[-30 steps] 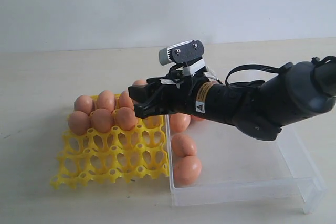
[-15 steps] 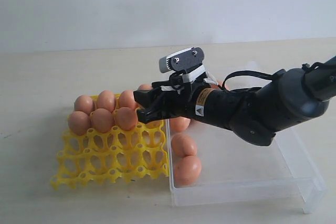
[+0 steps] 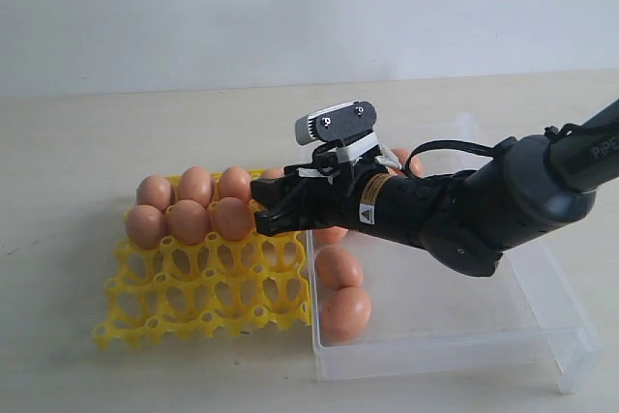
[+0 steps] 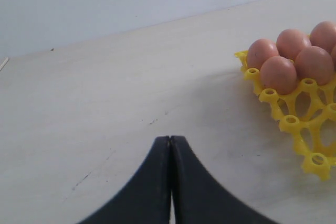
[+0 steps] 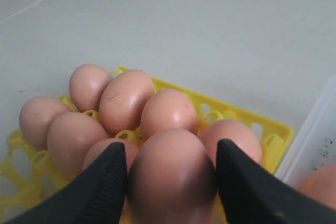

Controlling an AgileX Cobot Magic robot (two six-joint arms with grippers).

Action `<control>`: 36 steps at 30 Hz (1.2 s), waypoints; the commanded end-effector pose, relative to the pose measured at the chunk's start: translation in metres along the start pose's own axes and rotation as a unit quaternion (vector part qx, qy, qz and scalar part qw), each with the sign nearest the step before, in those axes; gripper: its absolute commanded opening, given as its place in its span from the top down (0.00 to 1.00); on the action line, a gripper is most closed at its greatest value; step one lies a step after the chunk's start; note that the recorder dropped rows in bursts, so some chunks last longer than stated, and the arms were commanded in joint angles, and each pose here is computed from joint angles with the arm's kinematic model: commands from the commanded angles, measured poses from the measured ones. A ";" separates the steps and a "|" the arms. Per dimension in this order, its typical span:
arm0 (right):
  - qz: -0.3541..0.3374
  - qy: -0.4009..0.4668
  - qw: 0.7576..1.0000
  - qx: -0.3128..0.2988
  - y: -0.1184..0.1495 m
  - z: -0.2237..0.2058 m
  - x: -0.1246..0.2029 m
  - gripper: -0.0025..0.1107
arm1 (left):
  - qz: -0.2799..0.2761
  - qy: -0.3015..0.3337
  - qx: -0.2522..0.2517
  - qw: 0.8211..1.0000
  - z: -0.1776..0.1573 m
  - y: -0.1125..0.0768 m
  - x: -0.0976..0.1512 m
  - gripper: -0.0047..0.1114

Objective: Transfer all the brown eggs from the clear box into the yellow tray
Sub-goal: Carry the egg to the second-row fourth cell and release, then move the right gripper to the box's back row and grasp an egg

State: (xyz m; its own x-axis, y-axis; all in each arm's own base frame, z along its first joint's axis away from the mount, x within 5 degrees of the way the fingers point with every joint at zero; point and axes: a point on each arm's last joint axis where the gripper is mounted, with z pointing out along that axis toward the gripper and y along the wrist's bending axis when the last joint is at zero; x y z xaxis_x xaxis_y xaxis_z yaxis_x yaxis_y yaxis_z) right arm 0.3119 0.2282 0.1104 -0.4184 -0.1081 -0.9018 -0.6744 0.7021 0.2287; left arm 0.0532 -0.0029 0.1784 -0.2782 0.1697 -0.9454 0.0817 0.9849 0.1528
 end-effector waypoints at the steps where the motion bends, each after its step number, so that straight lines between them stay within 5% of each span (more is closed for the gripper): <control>1: 0.003 -0.005 1.000 0.000 0.000 0.000 -0.001 0.47 | 0.000 -0.008 -0.001 1.000 -0.001 0.000 -0.002 0.96; 11: 0.011 -0.002 1.000 0.014 0.004 -0.011 -0.022 0.51 | 0.000 -0.008 -0.001 1.000 -0.001 0.000 -0.002 0.96; 18: -0.085 0.116 0.981 0.130 0.009 -0.079 -0.076 0.98 | 0.000 -0.008 -0.001 1.000 -0.001 0.000 -0.002 0.96; 22: -0.020 0.191 0.960 0.203 0.001 -0.107 -0.088 0.98 | 0.000 -0.008 -0.001 1.000 -0.001 0.000 -0.002 0.96; 30: 0.089 0.234 0.936 0.248 -0.035 -0.103 -0.077 0.95 | 0.000 -0.008 -0.001 1.000 -0.001 0.000 -0.002 0.96; 36: 0.018 0.282 0.926 0.250 -0.056 -0.080 -0.089 0.73 | 0.000 -0.008 -0.001 1.000 -0.001 0.000 -0.002 0.96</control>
State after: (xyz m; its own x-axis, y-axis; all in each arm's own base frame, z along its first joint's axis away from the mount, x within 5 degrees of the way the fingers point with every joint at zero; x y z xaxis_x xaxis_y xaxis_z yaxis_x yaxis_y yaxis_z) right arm 0.3220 0.1415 0.2030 -0.8049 -0.2645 -0.5313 -0.3035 0.9527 -0.0145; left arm 0.0532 -0.0029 0.1784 -0.2782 0.1697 -0.9454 0.0817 0.9849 0.1528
